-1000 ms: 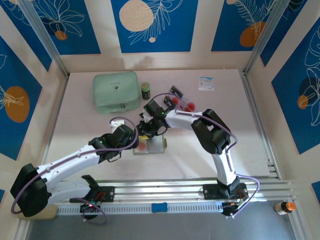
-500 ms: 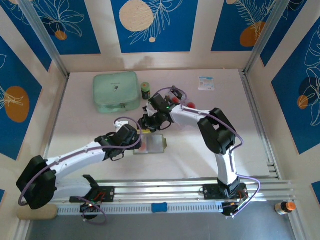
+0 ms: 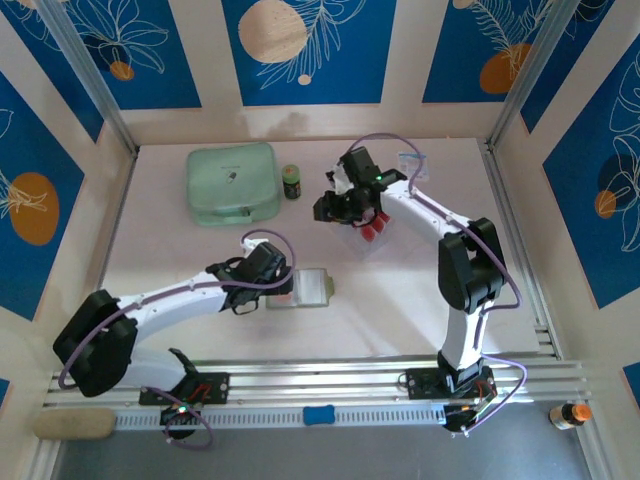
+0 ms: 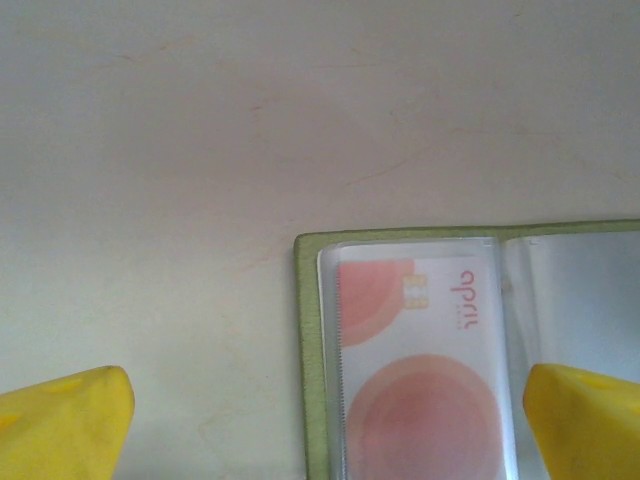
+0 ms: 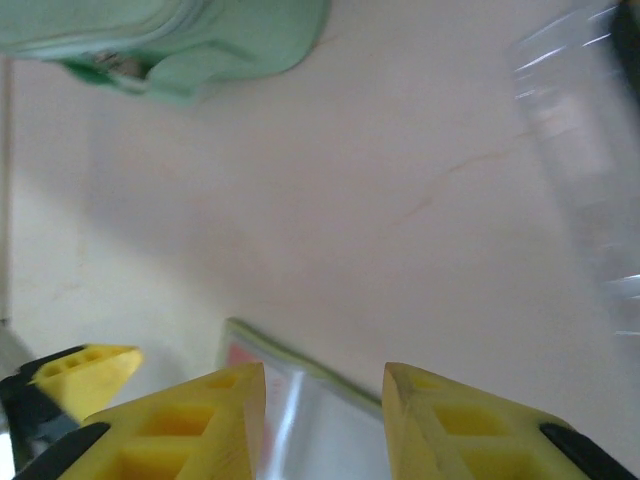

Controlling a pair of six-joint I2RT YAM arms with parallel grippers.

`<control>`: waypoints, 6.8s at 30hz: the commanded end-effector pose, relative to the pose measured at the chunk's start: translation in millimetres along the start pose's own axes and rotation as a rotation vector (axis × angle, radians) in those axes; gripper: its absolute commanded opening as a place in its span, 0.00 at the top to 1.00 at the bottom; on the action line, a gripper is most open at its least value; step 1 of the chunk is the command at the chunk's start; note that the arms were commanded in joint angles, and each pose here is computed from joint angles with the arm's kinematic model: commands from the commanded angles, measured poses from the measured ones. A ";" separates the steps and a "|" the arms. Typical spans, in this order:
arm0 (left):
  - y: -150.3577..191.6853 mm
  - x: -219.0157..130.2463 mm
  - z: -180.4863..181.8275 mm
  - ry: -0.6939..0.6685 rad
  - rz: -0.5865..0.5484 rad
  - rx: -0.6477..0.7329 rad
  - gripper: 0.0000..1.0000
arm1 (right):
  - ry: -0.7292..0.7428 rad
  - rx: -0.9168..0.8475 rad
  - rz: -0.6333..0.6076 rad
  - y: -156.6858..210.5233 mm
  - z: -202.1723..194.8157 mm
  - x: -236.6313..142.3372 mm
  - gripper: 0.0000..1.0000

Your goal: Put the credit cards into the card holder

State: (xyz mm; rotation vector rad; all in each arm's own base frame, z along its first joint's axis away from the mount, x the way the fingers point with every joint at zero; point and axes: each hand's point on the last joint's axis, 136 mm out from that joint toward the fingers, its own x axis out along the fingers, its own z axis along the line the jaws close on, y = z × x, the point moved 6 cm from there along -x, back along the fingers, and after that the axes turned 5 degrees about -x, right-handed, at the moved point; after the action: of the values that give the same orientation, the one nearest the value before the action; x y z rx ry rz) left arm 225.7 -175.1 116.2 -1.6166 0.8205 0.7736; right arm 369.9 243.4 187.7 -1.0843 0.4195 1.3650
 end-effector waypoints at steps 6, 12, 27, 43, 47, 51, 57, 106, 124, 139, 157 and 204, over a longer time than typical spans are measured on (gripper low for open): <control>-4.5 6.3 -7.5 0.017 0.009 -0.023 0.00 | 0.328 -0.145 0.053 4.5 -43.1 -28.6 0.66; -3.9 7.6 -7.2 0.011 0.012 -0.022 0.00 | 0.465 -0.203 0.095 4.4 -59.1 -26.5 0.68; -3.0 6.7 -7.5 0.015 0.023 -0.016 0.00 | 0.722 -0.338 0.161 6.7 -72.4 -6.8 0.71; -2.8 5.1 -5.4 0.016 0.013 -0.016 0.00 | 0.699 -0.360 0.203 14.7 -68.5 6.6 0.89; -2.3 5.6 -6.1 0.020 0.015 -0.016 0.00 | 0.680 -0.373 0.191 13.8 -64.2 2.2 0.89; -2.4 5.4 -6.2 0.021 0.014 -0.016 0.00 | 0.669 -0.373 0.179 13.1 -60.7 -2.7 0.85; -2.3 5.1 -5.5 0.023 0.011 -0.019 0.00 | 0.668 -0.375 0.179 13.5 -59.9 -5.0 0.86; -16.3 -1.7 -6.7 -0.014 0.022 0.108 0.00 | -0.045 -0.015 -0.192 59.3 27.5 -61.5 1.00; 0.0 20.6 9.5 -0.089 0.086 0.115 0.00 | -0.294 0.179 -0.285 117.1 22.4 9.2 1.00; 15.6 26.3 27.3 -0.159 0.111 0.118 0.00 | -0.282 0.193 -0.242 131.3 20.2 48.2 1.00; 21.6 25.7 34.9 -0.179 0.118 0.114 0.00 | -0.283 0.205 -0.240 136.1 19.6 65.1 1.00; 23.1 25.8 35.9 -0.173 0.115 0.108 0.00 | -0.286 0.225 -0.136 163.1 25.6 95.8 1.00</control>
State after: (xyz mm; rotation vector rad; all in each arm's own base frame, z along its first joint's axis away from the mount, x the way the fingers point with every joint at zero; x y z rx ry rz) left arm 222.8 -155.6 80.5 -1.4168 0.8359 0.8837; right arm 245.0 290.9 77.8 -0.7042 0.2282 1.2564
